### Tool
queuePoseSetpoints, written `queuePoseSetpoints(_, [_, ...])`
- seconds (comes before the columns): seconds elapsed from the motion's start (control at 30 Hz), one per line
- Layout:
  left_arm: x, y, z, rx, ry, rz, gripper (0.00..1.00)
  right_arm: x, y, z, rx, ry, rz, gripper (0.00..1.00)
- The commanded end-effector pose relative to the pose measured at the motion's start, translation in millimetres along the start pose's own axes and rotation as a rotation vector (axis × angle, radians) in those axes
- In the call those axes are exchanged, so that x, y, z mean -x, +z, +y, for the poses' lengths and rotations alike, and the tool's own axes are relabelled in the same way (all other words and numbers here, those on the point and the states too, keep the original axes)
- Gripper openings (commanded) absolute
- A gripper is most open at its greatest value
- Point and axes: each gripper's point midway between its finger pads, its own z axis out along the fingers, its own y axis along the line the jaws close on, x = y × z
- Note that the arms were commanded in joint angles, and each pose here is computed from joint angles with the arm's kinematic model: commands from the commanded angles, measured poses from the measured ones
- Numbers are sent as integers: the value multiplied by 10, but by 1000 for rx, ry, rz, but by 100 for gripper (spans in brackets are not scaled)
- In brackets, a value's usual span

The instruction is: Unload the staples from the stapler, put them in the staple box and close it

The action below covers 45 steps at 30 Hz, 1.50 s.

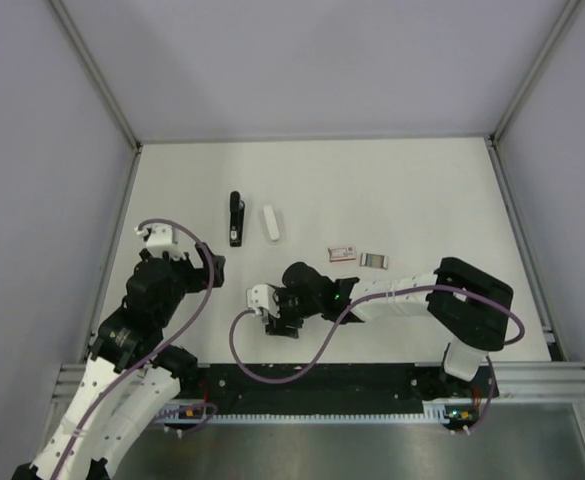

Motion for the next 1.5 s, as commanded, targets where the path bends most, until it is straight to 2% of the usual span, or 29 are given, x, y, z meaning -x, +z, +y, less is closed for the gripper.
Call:
queuePoseSetpoints(0.0, [54, -66, 21, 9, 7, -5, 99, 213, 140, -7, 28, -178, -111, 63])
queuePoseSetpoints(0.2, [-9, -47, -40, -36, 24, 6, 99, 215, 246, -10, 52, -213, -110, 61])
queuePoseSetpoints(0.57, [-24, -38, -49, -50, 34, -4, 99, 129, 409, -111, 52, -156, -91, 54])
queuePoseSetpoints(1.47, [-58, -14, -59, -54, 36, 11, 99, -61, 381, -206, 119, -39, -70, 46])
